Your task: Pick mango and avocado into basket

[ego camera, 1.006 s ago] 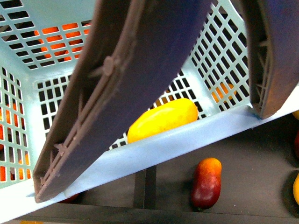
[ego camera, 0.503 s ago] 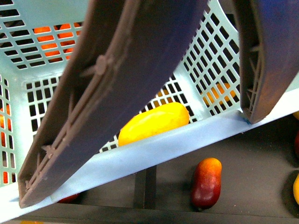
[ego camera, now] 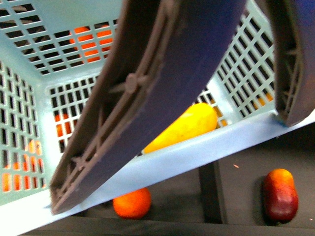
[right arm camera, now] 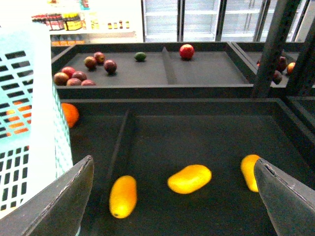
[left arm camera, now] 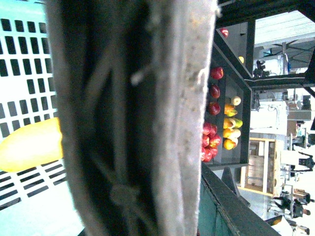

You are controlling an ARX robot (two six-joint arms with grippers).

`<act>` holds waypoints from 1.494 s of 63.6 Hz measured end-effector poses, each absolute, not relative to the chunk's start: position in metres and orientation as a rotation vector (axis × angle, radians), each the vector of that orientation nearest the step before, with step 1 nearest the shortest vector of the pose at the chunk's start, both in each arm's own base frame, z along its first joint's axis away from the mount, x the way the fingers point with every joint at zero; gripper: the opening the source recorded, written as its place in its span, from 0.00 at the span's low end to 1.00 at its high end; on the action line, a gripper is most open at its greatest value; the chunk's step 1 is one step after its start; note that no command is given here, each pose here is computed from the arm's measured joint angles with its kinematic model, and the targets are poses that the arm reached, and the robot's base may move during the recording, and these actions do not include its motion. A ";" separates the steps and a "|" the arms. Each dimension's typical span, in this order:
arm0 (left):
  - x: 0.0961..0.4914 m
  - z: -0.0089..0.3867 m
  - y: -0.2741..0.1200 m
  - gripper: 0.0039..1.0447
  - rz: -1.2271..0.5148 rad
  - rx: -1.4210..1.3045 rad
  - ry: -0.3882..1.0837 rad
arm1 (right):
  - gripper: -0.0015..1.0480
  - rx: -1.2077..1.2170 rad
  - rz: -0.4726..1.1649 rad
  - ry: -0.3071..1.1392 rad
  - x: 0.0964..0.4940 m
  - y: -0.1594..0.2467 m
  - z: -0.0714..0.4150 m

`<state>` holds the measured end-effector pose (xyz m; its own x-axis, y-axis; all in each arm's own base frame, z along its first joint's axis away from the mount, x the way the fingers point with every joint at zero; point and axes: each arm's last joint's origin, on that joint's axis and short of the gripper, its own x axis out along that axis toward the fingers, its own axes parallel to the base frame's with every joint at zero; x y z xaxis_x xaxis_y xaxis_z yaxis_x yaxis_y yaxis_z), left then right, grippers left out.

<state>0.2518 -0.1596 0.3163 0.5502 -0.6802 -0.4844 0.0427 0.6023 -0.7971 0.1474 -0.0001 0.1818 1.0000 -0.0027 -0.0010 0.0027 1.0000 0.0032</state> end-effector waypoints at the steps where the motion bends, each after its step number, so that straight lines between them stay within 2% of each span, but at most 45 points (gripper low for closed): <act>1: 0.252 0.316 -0.160 0.23 -0.491 -0.822 0.894 | 0.92 0.003 -0.002 0.001 0.147 0.000 0.182; 8: 0.252 0.317 -0.159 0.10 -0.479 -0.822 0.886 | 0.92 0.003 -0.002 0.002 0.147 0.000 0.181; 95: 0.252 0.318 -0.159 0.08 -0.485 -0.824 0.886 | 0.92 0.003 0.000 0.007 0.147 0.000 0.180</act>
<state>0.2524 -0.1586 0.3177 0.5583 -0.6749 -0.4825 0.0423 0.6040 -0.7958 0.1471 0.0000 0.1802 1.0000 0.0000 -0.0067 0.0000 1.0000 0.0032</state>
